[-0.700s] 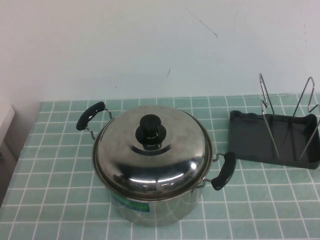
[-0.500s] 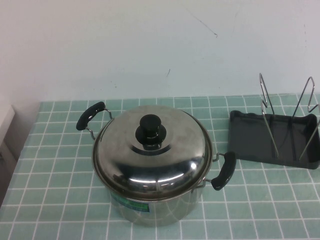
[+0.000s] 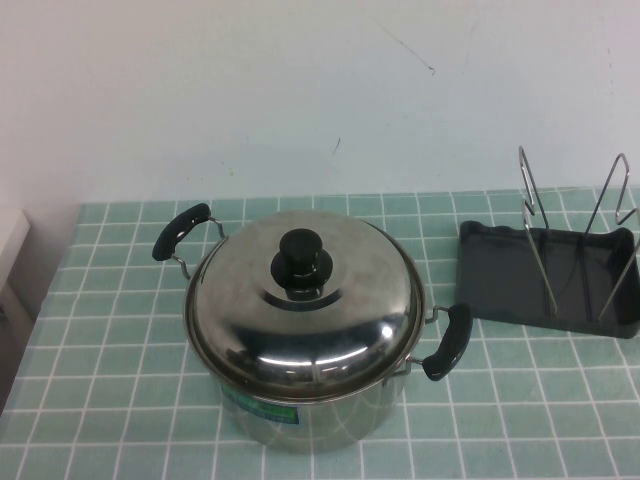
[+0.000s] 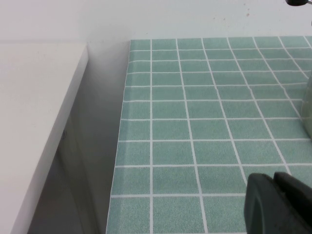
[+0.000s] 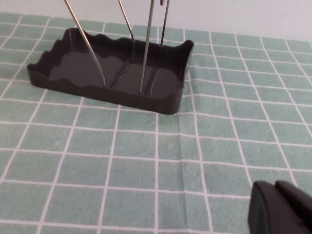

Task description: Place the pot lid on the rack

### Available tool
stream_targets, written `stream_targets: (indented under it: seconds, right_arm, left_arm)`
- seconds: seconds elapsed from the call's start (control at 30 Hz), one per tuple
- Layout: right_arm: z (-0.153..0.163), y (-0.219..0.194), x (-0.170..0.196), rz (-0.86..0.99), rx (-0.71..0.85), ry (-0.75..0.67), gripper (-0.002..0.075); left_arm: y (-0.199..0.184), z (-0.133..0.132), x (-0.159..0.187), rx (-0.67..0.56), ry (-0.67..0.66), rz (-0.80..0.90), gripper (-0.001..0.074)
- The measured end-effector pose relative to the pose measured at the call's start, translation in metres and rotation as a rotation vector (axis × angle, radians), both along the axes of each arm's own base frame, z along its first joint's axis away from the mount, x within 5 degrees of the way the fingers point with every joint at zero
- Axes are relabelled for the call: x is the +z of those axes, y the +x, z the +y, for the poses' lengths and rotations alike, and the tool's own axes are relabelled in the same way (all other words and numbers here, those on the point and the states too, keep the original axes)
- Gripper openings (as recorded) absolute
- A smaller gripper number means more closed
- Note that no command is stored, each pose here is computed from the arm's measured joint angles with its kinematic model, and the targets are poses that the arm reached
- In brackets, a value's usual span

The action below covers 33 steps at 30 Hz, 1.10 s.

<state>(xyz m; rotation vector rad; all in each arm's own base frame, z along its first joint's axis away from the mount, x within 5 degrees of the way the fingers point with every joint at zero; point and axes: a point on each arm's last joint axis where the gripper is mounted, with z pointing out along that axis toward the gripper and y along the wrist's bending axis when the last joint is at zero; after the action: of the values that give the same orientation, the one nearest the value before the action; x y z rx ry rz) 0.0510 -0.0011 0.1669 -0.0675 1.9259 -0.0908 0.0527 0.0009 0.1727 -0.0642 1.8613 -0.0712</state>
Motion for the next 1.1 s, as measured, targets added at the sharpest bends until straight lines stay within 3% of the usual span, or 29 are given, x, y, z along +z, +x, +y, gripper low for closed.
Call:
stream_targets:
  seconds: [0.6, 0.73, 0.93, 1.1]
  right_arm:
    - [0.000, 0.002, 0.005, -0.067, -0.002, -0.005, -0.0001]
    - [-0.001, 0.005, 0.023, -0.262, -0.009, -0.015, -0.0001]
    - [-0.002, -0.002, 0.067, -0.764, -0.029, -0.038, -0.0001]
    - [-0.003, -0.018, 0.092, -1.091, -0.041, -0.055, -0.0001]
  left_arm:
    - [0.001, 0.000, 0.003, -0.005, 0.005, -0.039, -0.0003]
    - [0.004, -0.002, 0.016, -0.032, 0.059, -0.201, -0.0003]
    - [0.001, -0.010, 0.047, -0.121, 0.223, -0.550, -0.0003]
    - [-0.006, -0.018, 0.062, -0.182, 0.262, -0.747, -0.0003]
